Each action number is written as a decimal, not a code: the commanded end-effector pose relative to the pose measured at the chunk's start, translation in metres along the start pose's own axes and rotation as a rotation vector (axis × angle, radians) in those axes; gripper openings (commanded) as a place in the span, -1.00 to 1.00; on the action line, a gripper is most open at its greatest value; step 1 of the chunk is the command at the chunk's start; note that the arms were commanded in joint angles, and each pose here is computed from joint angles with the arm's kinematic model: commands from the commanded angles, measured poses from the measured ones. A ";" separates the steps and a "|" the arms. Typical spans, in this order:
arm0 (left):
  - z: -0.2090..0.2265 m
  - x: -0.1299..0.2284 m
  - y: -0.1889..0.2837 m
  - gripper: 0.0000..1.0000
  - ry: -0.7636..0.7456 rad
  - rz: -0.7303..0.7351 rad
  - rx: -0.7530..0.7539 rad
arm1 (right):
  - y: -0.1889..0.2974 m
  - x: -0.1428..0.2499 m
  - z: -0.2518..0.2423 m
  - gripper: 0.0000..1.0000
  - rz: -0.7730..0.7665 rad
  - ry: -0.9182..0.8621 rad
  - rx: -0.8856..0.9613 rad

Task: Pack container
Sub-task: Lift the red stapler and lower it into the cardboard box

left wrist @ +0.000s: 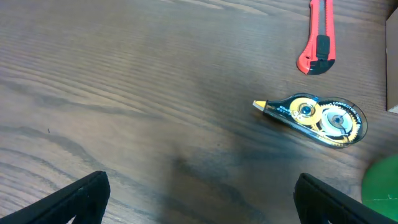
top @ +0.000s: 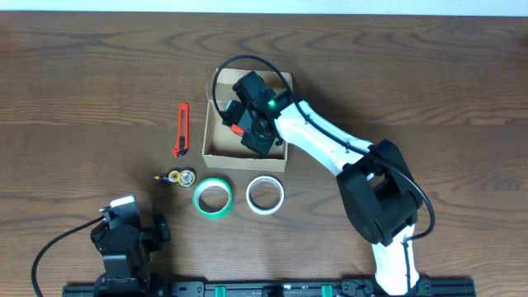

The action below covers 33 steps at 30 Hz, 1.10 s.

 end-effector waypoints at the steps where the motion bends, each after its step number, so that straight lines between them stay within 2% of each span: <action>1: 0.000 0.017 -0.006 0.91 -0.025 0.058 -0.009 | 0.003 -0.008 -0.006 -0.61 -0.010 0.024 0.053; 4: 0.000 0.017 -0.006 0.91 -0.025 0.058 -0.009 | 0.003 -0.007 -0.009 -0.39 -0.004 0.023 0.070; 6: 0.000 0.017 -0.006 0.91 -0.025 0.058 -0.009 | 0.003 -0.007 -0.009 -0.07 -0.004 0.023 0.069; 9: 0.000 0.017 -0.006 0.91 -0.025 0.058 -0.009 | 0.003 -0.007 -0.009 0.11 -0.003 0.023 0.070; 12: 0.000 0.017 -0.006 0.91 -0.025 0.058 -0.009 | 0.003 -0.007 -0.009 0.13 -0.003 0.023 0.070; 19: 0.000 0.017 -0.006 0.91 -0.025 0.058 -0.009 | 0.020 -0.017 -0.009 0.34 -0.048 0.020 0.081; 26: 0.000 0.017 -0.006 0.91 -0.025 0.058 -0.009 | 0.068 -0.039 -0.006 0.38 -0.152 0.013 0.112; 33: 0.000 0.017 -0.006 0.91 -0.025 0.058 -0.009 | 0.142 -0.047 0.001 0.43 -0.293 -0.125 0.108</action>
Point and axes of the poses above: each gripper's point midway between its finger pads, its own y axis back along the fingers, its own z axis along the line the jaws close on, x = y × z, the point moved 3 cm from there along y, back along the fingers, and after that the axes turned 3 degrees about -y, right-handed, at the moved point
